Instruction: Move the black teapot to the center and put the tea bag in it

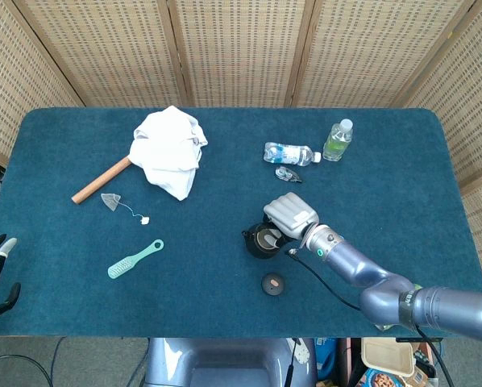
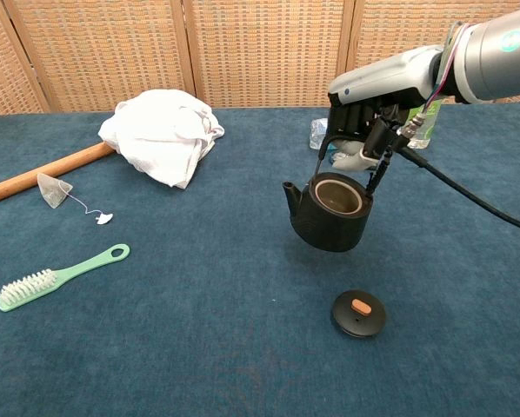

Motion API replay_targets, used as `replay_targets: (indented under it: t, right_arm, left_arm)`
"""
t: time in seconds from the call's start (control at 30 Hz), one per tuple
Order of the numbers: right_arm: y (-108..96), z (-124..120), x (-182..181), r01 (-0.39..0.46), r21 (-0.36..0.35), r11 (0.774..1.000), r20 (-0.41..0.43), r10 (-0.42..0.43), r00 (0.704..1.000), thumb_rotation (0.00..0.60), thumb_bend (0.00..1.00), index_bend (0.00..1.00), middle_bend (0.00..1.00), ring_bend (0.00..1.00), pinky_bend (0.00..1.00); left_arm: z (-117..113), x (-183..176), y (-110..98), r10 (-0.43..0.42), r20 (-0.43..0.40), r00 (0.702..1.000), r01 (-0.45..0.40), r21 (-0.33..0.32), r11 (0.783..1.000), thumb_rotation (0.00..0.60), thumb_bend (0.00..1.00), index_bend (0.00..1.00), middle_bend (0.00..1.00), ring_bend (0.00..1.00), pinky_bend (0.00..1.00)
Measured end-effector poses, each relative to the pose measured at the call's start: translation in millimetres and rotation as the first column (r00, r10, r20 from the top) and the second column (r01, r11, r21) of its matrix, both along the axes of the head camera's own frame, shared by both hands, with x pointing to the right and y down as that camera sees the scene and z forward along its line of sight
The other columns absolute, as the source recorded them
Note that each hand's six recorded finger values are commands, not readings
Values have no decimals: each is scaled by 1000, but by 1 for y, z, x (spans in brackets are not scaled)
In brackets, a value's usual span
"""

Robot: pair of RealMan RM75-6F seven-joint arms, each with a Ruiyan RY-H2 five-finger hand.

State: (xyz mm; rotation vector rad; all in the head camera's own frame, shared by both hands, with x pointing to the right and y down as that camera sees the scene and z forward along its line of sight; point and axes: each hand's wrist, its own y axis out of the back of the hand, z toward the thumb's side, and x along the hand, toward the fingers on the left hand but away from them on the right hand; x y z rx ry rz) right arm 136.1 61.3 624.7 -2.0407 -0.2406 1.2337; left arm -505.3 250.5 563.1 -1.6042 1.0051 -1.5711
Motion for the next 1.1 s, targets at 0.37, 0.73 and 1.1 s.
replay_targets:
  t: [0.37,0.73,1.1]
  right_arm:
    - [9,15,-27,51,-24,998,-1,-51,999,448,578,805,768,803,672]
    - [19,25,-49,85,-42,995,16,-85,996,443,578,805,754,803,672]
    - [25,33,-60,108,-54,993,7,-108,994,445,578,789,735,803,672]
  left_arm:
    - [2,-7,4,-15,7,1000,15,-10,1000,600,478,32,0,0,0]
    - [2,-12,8,-30,16,999,31,-16,999,600,478,32,0,0,0]
    - [4,-14,10,-36,18,999,36,-21,999,600,478,33,0,0,0]
